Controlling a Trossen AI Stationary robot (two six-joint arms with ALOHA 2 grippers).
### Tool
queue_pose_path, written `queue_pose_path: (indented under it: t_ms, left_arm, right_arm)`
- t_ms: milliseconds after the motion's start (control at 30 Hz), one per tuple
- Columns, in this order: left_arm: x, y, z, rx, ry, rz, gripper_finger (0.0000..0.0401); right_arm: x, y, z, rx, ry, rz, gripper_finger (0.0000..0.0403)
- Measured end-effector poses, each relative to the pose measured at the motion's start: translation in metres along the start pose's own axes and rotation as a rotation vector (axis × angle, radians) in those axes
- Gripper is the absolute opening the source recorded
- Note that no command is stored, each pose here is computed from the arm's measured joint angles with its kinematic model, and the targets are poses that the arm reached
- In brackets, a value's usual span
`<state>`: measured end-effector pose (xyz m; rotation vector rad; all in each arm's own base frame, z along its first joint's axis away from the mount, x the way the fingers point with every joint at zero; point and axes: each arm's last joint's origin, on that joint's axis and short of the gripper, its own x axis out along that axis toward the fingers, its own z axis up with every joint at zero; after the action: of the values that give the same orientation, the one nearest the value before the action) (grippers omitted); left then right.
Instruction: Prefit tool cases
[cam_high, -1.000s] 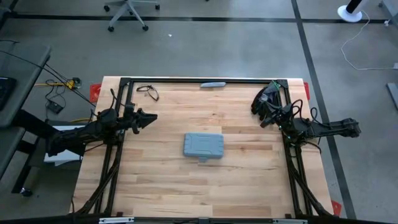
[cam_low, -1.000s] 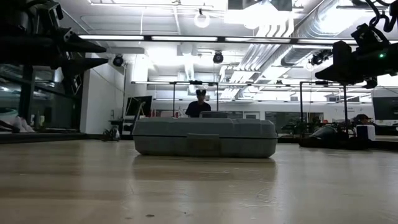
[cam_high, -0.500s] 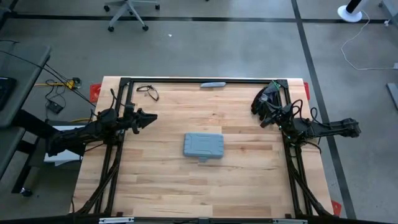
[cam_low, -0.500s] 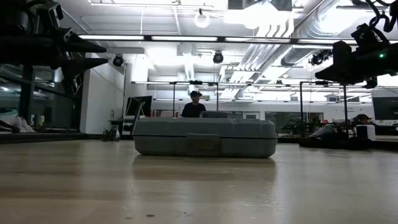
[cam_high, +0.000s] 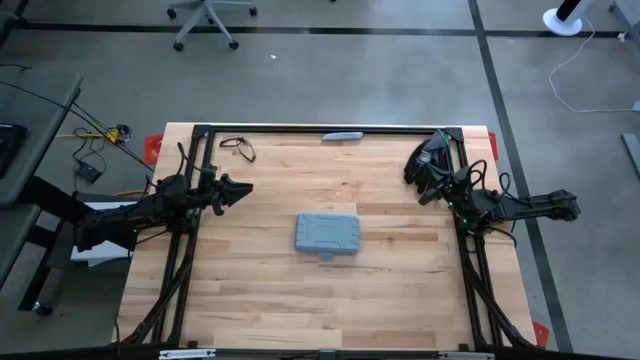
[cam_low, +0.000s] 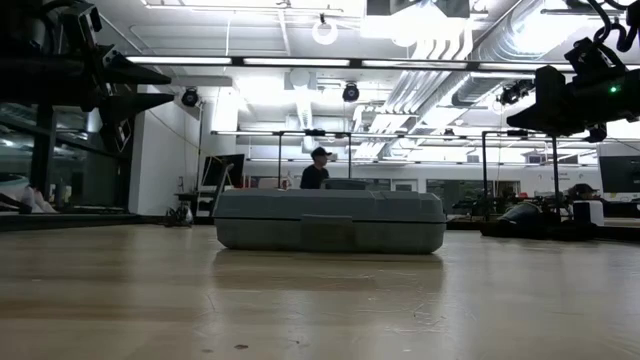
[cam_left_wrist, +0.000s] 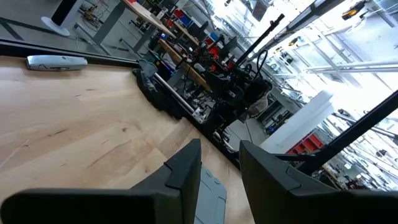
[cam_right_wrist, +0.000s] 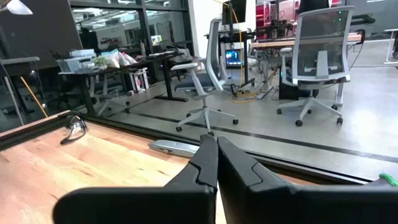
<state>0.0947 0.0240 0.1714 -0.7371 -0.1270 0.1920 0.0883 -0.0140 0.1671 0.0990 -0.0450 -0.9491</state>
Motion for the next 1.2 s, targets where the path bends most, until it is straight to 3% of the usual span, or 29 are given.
queue_pose_path:
  t_ms: [1000, 1200]
  left_arm:
    - [0.0, 0.0, 0.0, 0.0, 0.0, 0.0, 0.0101]
    - [-0.0002, 0.0023, 0.0029, 0.0, -0.089, 0.089, 0.0101]
  right_arm:
    - [0.0, 0.0, 0.0, 0.001, 0.0, 0.0, 0.0]
    - [0.0, 0.0, 0.0005, 0.099, -0.003, 0.001, 0.0]
